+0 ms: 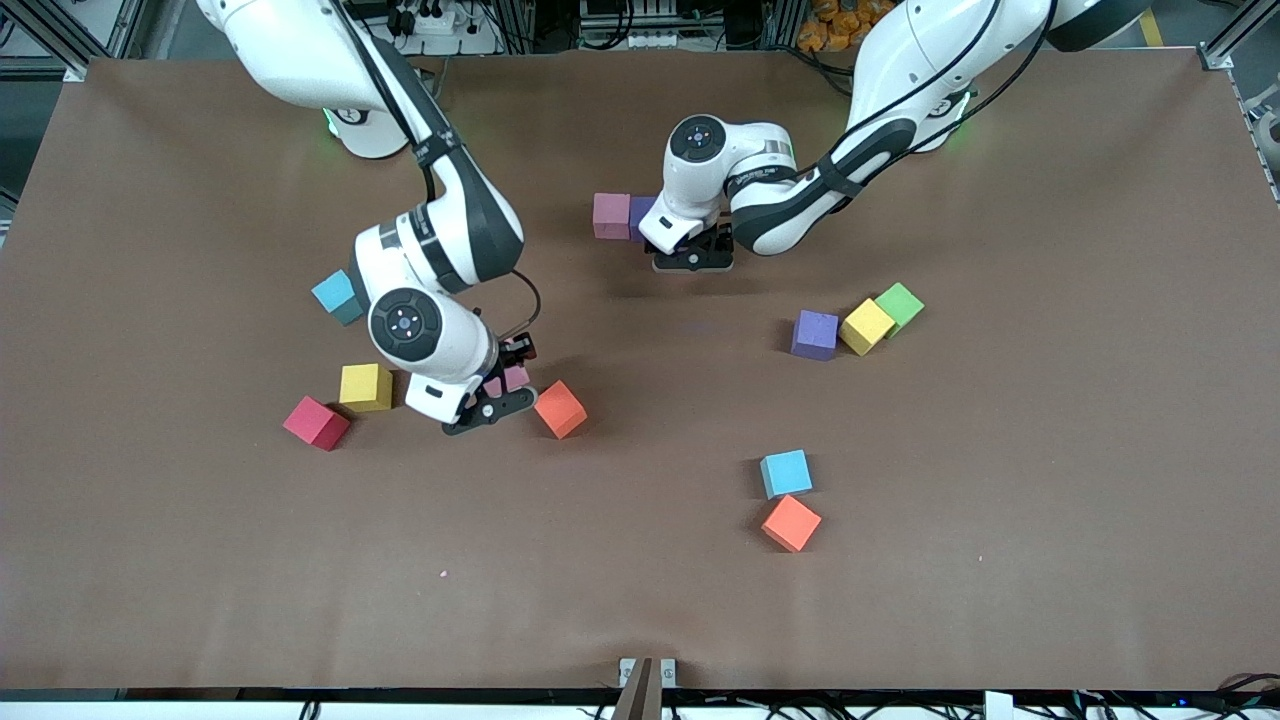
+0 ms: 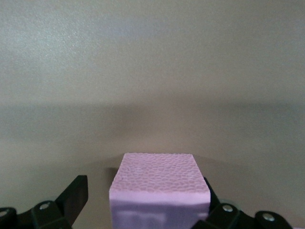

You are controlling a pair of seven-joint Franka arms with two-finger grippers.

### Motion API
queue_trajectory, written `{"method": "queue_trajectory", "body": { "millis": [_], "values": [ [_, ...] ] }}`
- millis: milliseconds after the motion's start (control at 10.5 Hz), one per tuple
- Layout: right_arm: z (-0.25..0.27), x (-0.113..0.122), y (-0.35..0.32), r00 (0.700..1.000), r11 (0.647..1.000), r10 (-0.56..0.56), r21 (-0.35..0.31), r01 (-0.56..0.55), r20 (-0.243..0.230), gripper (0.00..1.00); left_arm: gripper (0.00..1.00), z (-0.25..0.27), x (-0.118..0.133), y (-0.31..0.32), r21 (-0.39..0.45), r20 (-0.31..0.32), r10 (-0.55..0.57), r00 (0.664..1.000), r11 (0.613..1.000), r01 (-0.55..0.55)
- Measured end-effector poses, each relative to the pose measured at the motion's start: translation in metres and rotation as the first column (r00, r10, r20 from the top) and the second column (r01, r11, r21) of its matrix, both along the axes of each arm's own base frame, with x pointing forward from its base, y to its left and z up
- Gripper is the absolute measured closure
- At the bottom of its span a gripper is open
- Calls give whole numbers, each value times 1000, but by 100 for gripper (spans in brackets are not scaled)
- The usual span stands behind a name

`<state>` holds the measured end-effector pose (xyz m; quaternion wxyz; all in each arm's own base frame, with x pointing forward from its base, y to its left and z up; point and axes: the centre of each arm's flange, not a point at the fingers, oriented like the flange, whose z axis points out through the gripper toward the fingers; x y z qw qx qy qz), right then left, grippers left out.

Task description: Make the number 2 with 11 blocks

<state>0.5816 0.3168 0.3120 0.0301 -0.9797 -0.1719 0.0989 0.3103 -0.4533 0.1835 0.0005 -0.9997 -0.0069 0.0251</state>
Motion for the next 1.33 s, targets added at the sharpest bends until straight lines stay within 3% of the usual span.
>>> {"method": "queue_trajectory", "body": {
  "millis": [477, 1048, 1334],
  "values": [
    [18, -45, 71, 998, 998, -66, -21, 67, 17, 41, 0, 7, 12, -3, 32, 16, 11, 1000, 999, -11],
    [18, -34, 59, 993, 993, -117, -20, 117, 35, 41, 0, 33, 20, -15, 11, 42, 29, 999, 999, -30],
    [17, -36, 61, 990, 990, -135, -24, 136, 33, 41, 0, 60, 56, 4, 4, 89, 114, 989, 993, -115]
  ]
}}
